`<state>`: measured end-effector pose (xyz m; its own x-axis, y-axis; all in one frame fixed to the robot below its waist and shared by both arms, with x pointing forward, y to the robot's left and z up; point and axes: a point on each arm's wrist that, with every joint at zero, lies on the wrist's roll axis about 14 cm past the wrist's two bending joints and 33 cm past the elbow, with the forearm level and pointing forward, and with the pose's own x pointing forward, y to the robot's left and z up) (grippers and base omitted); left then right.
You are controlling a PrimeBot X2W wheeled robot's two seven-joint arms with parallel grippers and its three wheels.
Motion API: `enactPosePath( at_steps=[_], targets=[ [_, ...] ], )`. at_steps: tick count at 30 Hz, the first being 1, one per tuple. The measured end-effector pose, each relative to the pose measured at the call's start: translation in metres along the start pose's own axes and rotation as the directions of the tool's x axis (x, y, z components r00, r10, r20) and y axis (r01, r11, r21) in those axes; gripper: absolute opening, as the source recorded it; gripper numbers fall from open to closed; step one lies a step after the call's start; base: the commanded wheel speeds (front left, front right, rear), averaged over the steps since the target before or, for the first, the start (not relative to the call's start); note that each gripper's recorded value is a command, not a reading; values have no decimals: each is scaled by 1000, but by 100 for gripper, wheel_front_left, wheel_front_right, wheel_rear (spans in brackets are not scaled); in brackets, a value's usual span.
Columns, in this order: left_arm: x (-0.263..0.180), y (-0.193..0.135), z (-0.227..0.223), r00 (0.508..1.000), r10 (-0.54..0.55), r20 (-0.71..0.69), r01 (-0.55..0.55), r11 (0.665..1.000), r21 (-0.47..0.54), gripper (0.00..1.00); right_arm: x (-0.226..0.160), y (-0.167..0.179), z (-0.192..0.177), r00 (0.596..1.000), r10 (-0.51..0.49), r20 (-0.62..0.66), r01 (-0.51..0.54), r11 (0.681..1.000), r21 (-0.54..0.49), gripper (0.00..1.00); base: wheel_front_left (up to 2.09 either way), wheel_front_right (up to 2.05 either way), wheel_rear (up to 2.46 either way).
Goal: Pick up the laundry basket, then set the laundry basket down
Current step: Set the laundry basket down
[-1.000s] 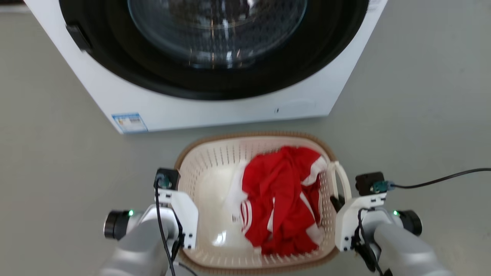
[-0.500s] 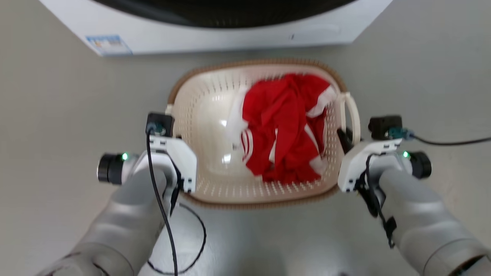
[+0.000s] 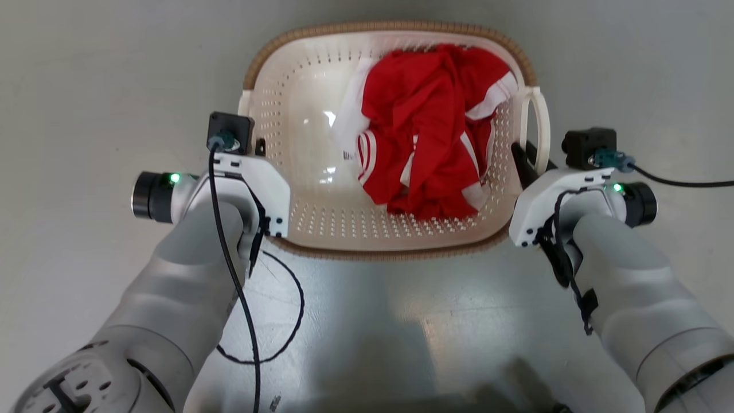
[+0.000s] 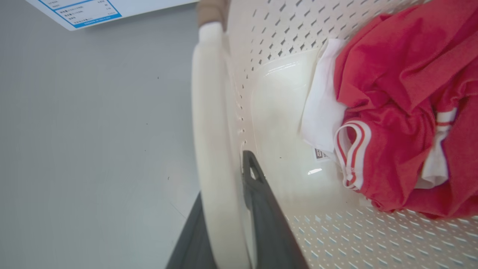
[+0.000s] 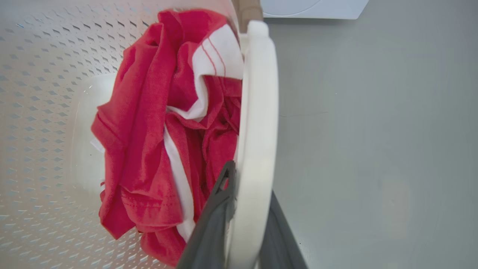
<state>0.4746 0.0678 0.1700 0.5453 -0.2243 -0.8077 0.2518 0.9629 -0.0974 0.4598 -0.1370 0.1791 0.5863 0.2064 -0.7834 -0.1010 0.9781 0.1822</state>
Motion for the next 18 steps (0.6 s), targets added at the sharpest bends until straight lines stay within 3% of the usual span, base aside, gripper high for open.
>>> enactPosePath(
  at_steps=[18],
  targets=[
    [27,7,-10,1000,6,1,-6,1000,-28,0,29,-12,-6,1000,-18,-7,18,1000,-10,0,0,0,0]
  ],
)
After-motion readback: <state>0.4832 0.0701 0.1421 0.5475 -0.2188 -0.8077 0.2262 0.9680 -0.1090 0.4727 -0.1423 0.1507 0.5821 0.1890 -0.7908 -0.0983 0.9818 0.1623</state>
